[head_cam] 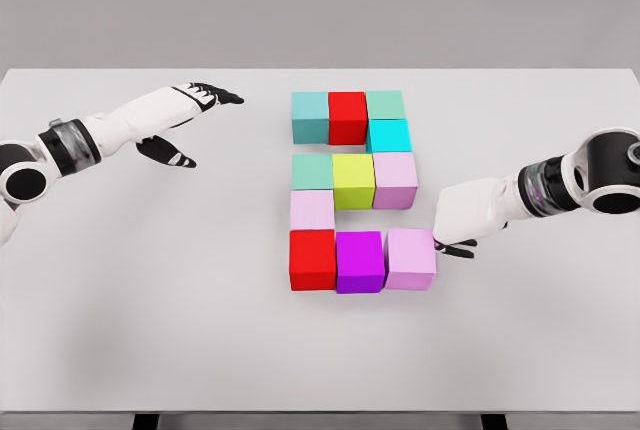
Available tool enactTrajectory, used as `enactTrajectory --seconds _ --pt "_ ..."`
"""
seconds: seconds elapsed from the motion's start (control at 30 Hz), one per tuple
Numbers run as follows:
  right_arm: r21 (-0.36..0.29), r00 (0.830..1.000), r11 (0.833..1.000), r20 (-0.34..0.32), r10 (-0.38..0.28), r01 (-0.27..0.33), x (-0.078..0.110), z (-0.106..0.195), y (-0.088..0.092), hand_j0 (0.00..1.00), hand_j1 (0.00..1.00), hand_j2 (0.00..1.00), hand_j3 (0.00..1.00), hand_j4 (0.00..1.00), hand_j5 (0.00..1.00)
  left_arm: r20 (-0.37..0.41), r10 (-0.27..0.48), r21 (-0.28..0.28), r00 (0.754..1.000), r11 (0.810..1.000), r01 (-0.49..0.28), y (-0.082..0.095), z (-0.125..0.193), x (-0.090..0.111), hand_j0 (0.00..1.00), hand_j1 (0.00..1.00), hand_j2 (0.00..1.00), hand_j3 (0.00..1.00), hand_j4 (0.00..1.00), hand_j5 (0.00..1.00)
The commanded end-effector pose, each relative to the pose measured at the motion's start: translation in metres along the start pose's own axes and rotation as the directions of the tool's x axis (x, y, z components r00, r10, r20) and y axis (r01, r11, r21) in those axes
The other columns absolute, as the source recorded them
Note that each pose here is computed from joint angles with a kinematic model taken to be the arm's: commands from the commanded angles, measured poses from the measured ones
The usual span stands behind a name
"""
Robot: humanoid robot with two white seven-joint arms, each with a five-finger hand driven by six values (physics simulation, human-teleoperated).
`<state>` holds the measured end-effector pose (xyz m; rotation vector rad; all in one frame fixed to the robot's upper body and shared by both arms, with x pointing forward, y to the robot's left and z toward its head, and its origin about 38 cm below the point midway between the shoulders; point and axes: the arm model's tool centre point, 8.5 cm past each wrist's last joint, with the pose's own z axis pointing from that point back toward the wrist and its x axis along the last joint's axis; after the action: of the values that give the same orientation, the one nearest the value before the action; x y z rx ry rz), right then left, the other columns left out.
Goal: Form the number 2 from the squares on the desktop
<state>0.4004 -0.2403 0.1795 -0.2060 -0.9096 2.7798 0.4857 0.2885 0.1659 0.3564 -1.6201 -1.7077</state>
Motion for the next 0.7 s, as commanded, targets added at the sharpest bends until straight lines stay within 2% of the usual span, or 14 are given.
enactTrajectory --seconds 0.0,0.67 --pt "-0.002 1.000 1.000 0.000 -0.002 0.002 -0.0001 0.0002 -0.0005 0.14 0.14 0.14 0.14 0.14 0.14 0.000 0.005 0.006 1.000 1.000 -0.005 0.0009 0.0002 -0.0001 1.00 1.00 1.00 1.00 1.00 1.00" --pt "-0.002 1.000 1.000 -0.007 -0.002 0.002 -0.0019 0.0020 -0.0007 0.13 0.13 0.13 0.13 0.13 0.13 -0.002 0.013 0.001 1.000 1.000 -0.013 -0.0039 0.0008 -0.0003 1.00 1.00 1.00 1.00 1.00 1.00"
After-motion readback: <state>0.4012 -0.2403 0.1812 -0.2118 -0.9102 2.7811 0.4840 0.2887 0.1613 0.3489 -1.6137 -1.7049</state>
